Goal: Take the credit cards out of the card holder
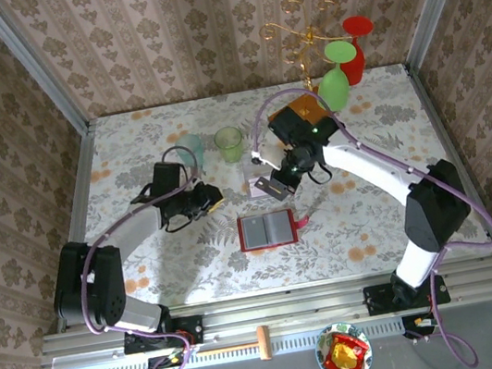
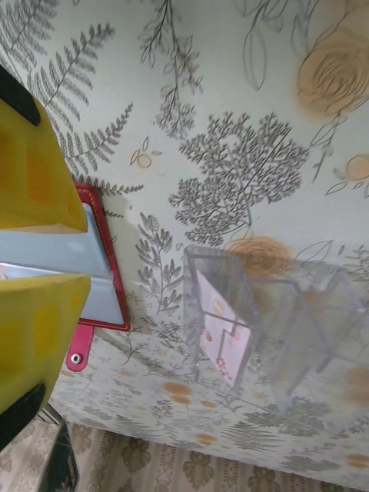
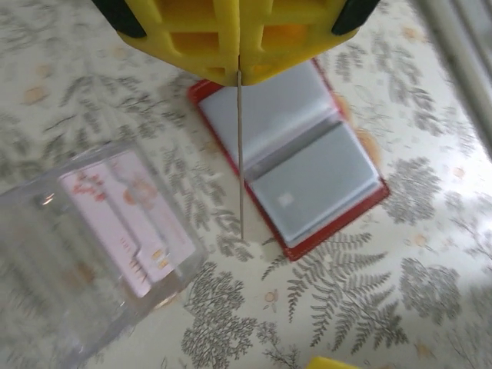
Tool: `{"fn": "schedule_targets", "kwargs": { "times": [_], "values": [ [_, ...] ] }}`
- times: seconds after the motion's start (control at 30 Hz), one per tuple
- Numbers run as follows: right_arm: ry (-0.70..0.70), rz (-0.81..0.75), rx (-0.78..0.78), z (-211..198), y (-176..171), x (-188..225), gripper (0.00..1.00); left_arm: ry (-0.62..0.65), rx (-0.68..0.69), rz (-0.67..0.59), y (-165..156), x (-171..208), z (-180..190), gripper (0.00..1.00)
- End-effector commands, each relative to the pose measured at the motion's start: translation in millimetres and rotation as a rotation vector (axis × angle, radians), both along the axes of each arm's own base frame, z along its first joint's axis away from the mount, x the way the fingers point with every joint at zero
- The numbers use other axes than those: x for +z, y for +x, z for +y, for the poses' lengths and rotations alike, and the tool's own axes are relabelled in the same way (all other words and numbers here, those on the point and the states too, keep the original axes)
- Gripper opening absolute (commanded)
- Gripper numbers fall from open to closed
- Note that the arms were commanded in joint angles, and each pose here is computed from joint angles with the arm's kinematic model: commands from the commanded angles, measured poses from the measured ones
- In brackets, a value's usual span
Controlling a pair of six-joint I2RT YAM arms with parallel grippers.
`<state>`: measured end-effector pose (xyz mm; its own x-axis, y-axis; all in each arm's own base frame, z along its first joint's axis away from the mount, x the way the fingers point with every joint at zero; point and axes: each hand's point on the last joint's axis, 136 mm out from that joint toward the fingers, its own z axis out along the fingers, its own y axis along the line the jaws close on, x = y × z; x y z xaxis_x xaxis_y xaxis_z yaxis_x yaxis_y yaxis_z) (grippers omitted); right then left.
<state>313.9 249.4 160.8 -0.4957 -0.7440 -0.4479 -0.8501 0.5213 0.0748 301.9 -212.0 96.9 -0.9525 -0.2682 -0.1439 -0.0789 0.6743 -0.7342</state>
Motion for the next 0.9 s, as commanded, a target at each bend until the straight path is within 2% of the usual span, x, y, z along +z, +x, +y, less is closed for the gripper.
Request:
{"fn": "schedule_targets", "kwargs": {
  "times": [0.0, 0.33, 0.87],
  "values": [
    [-0.19, -0.056, 0.196, -18, 10, -8, 0.0, -0.021, -0.021, -0.045, 6, 19, 0, 0.22],
    [-0.279, -0.052, 0.364, -5, 50, -8, 0.0, -0.016, 0.038, -0.058, 5, 23, 14, 0.23],
    [-0.328, 0.034, 0.441, 3, 87, -37, 0.0, -0.014, 0.085, -0.062, 5, 23, 24, 0.23]
  ]
}}
